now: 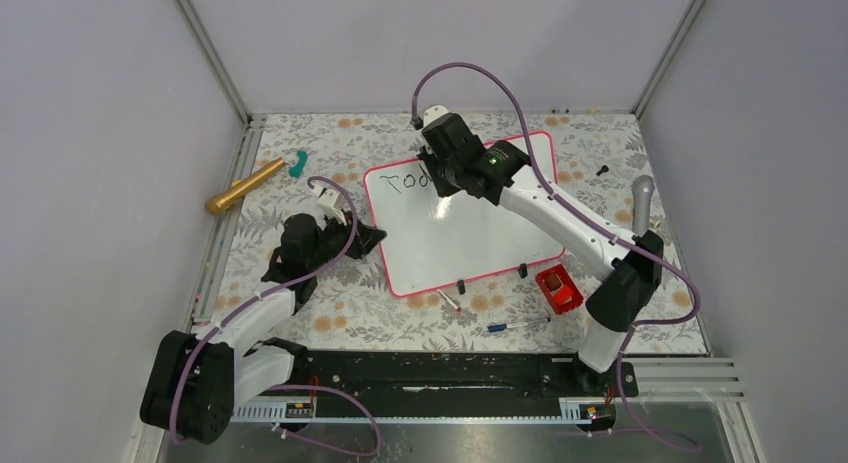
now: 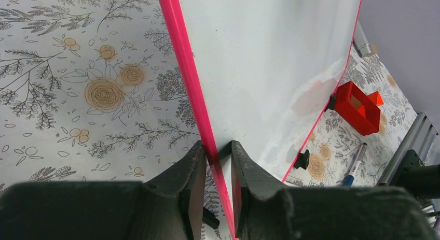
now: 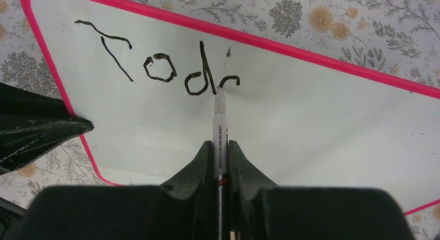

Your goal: Write a sentence on the whiteboard

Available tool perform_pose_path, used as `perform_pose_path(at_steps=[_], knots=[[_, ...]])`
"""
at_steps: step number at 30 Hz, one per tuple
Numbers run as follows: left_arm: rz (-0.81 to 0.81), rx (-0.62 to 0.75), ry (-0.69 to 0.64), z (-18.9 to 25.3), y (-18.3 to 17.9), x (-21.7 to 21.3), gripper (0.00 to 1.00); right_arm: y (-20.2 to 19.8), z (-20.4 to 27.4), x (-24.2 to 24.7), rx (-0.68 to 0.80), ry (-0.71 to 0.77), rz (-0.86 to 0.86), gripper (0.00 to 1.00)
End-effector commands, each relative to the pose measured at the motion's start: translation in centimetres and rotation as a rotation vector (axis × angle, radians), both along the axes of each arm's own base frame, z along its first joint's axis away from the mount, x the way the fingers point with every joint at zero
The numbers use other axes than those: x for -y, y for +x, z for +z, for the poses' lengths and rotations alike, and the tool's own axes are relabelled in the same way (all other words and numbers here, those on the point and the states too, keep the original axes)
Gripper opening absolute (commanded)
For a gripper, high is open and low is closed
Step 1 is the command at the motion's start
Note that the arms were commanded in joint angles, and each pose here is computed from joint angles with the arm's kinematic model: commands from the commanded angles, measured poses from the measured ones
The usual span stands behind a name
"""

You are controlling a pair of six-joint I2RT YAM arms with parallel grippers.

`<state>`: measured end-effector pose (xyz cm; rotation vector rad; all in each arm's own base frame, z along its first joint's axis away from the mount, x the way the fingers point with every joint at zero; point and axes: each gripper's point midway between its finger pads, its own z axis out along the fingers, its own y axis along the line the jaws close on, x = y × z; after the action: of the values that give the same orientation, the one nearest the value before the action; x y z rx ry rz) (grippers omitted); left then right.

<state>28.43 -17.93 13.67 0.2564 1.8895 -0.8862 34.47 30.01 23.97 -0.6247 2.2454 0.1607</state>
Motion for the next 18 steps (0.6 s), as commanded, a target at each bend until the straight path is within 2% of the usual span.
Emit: perform_pose_path(at_steps=[1,18], knots=[[-0.032,0.086,0.012,1.5,0.3,0.5,0.00,0.0,1.0,1.2,0.025,-0.007,-0.010,0.00],[-0.033,0.086,0.012,1.5,0.3,0.5,0.00,1.4,2.4,1.8,0.088,-0.026,-0.070,0.00]])
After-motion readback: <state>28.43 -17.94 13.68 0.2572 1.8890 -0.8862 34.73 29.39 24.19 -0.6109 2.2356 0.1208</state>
